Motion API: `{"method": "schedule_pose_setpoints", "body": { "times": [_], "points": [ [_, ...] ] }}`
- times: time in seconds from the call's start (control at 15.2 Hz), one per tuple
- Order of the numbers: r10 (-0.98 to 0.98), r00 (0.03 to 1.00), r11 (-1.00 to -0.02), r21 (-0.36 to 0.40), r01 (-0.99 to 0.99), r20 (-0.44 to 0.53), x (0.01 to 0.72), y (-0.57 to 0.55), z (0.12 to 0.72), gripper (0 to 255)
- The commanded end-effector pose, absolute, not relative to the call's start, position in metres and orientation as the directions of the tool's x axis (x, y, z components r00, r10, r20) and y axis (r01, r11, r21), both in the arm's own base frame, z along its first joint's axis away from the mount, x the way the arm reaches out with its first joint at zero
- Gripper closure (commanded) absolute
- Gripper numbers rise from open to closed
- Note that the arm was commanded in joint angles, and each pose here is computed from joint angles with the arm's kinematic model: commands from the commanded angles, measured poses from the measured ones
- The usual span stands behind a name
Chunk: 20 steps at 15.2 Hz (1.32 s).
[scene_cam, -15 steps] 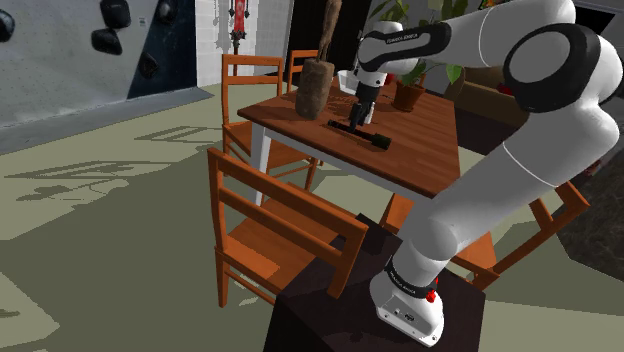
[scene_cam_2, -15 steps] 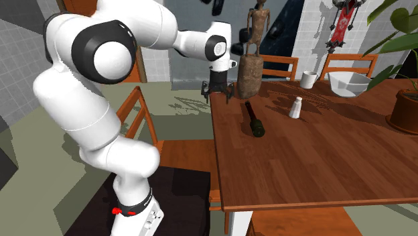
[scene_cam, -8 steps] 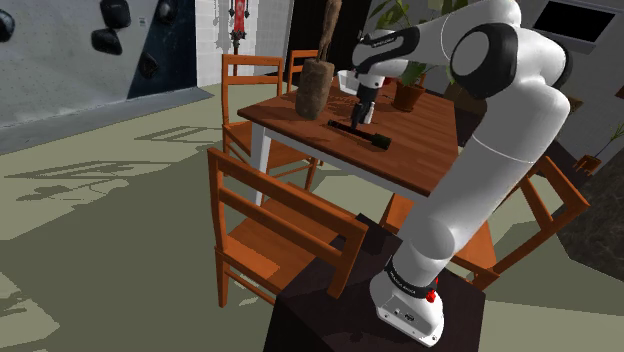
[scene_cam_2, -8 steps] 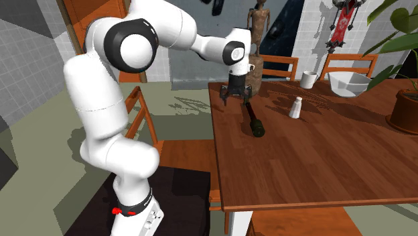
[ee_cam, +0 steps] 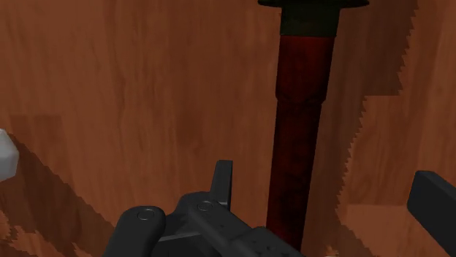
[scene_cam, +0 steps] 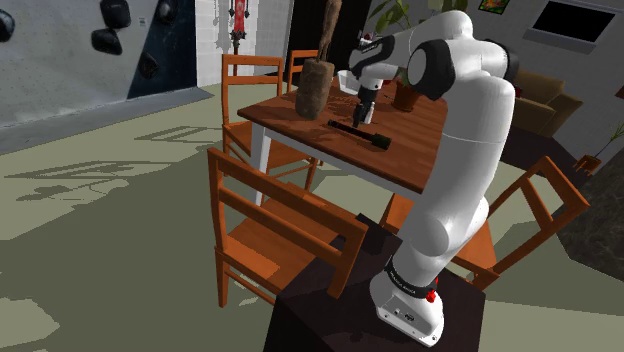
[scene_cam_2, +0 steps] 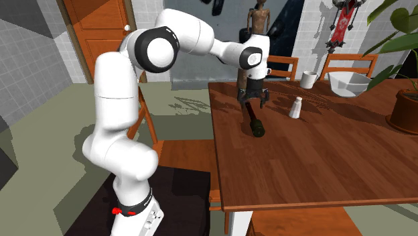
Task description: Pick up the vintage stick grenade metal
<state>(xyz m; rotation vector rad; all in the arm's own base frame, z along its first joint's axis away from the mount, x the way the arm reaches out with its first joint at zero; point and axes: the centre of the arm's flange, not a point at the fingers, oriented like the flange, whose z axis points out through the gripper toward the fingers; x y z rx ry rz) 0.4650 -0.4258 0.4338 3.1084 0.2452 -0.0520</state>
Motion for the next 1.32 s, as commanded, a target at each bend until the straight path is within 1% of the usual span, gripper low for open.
{"method": "schedule_pose_setpoints", "body": {
  "times": [0.0, 0.46, 0.53, 1.12, 1.25],
  "points": [
    [0.158, 0.987, -0.987, 0.022, 0.159, -0.035, 0.468, -0.432, 0.424, 0],
    [0.158, 0.987, -0.987, 0.022, 0.159, -0.035, 0.468, -0.432, 0.395, 0],
    [0.158, 0.987, -0.987, 0.022, 0.159, -0.035, 0.468, -0.432, 0.394, 255],
    [0.158, 0.987, -0.987, 0.022, 0.159, -0.035, 0.468, -0.432, 0.395, 255],
    [0.158, 0.987, -0.987, 0.022, 0.159, -0.035, 0.468, -0.432, 0.405, 255]
  ]
}}
